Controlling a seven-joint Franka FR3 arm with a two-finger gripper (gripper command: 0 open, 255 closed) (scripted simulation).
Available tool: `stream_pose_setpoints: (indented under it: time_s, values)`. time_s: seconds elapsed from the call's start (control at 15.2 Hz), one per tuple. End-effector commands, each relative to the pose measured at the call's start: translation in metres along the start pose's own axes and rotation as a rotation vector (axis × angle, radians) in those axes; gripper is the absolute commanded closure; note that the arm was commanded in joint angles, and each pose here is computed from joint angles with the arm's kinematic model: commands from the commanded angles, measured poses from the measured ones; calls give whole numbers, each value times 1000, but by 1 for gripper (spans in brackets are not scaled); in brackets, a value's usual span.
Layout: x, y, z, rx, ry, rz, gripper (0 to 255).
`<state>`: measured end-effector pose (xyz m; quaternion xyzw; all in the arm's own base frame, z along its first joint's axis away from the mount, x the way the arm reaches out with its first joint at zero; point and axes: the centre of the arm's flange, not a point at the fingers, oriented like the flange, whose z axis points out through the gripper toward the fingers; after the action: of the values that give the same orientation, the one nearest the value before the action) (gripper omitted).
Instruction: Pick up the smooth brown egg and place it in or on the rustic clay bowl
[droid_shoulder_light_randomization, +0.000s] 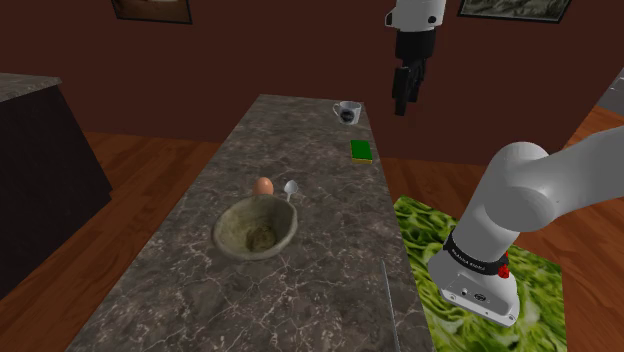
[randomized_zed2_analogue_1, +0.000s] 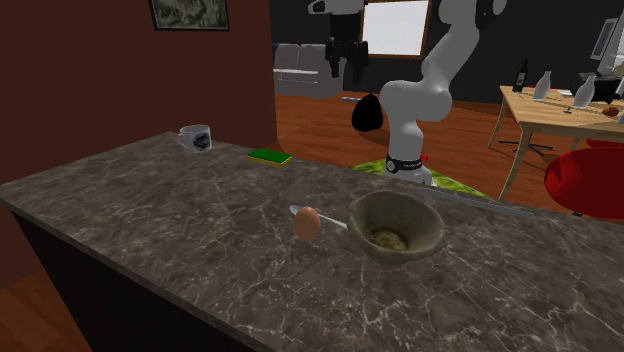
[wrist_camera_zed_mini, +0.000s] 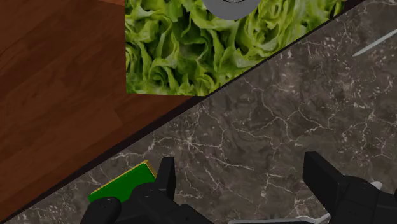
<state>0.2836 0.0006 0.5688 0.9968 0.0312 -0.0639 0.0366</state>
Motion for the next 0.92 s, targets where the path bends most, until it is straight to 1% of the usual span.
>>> stream_pose_setpoints:
  time_s: [0.0, 0.86]
  values:
    - [0, 0, 0, 0, 0, 0, 0]
    - [122, -63, 78, 148, 41, -33, 0]
